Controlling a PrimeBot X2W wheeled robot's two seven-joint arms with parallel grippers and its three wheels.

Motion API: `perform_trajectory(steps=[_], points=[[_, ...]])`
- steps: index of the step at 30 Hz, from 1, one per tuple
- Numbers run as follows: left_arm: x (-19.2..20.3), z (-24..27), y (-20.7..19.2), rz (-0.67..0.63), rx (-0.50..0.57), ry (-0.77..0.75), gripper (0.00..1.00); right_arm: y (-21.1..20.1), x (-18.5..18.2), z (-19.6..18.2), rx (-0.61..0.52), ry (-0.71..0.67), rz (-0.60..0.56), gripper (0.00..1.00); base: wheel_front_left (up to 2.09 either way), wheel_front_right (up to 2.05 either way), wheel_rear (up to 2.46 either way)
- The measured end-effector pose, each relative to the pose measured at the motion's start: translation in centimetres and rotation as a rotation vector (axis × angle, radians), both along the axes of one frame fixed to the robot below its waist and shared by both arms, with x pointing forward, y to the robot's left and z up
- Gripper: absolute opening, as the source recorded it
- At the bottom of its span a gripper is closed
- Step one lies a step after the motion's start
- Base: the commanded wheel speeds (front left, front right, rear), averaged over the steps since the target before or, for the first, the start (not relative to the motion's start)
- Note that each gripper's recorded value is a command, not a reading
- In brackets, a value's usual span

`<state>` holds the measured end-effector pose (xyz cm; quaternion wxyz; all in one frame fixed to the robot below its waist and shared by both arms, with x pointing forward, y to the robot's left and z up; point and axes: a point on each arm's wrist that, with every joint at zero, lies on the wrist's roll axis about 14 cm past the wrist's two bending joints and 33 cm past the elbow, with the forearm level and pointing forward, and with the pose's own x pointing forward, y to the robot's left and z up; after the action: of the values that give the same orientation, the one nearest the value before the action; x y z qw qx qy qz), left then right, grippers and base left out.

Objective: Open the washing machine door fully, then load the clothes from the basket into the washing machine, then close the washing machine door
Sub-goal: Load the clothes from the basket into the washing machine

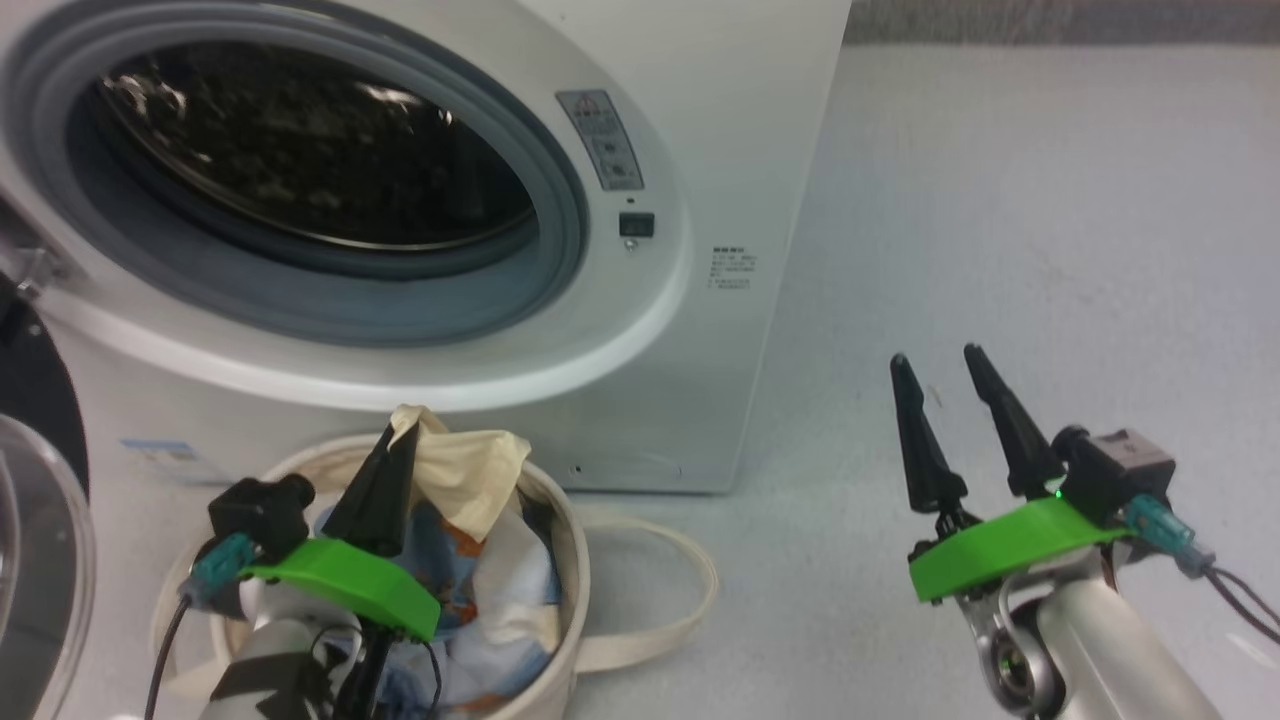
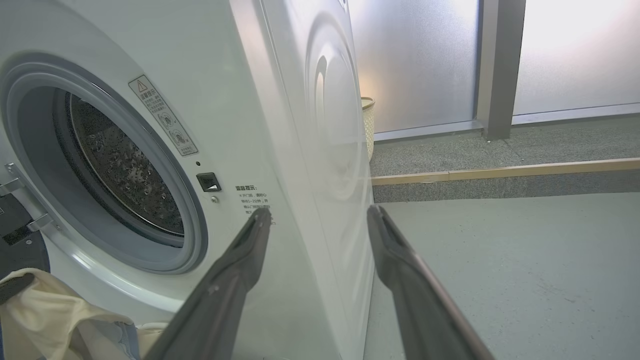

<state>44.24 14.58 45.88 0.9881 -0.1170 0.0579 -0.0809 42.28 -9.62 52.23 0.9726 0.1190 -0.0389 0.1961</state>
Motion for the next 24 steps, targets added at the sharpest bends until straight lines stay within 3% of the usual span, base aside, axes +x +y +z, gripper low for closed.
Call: perform_trajectory(steps=[10, 15, 24], points=[[-2.0, 8.6, 2.1, 0.024, -0.014, -0.246, 0.00, 1.0, -3.1, 2.2, 0.030, -0.047, 0.020, 1.00, 0.00, 0.00, 0.00], [-2.0, 9.6, 2.7, 0.025, -0.030, -0.260, 0.00, 0.9, -3.5, 2.2, 0.040, -0.042, 0.016, 1.00, 0.00, 0.00, 0.00], [2.5, 15.6, 4.5, 0.028, -0.030, -0.364, 0.00, 0.3, -3.5, 1.3, 0.037, -0.018, -0.001, 1.00, 0.00, 0.00, 0.00]])
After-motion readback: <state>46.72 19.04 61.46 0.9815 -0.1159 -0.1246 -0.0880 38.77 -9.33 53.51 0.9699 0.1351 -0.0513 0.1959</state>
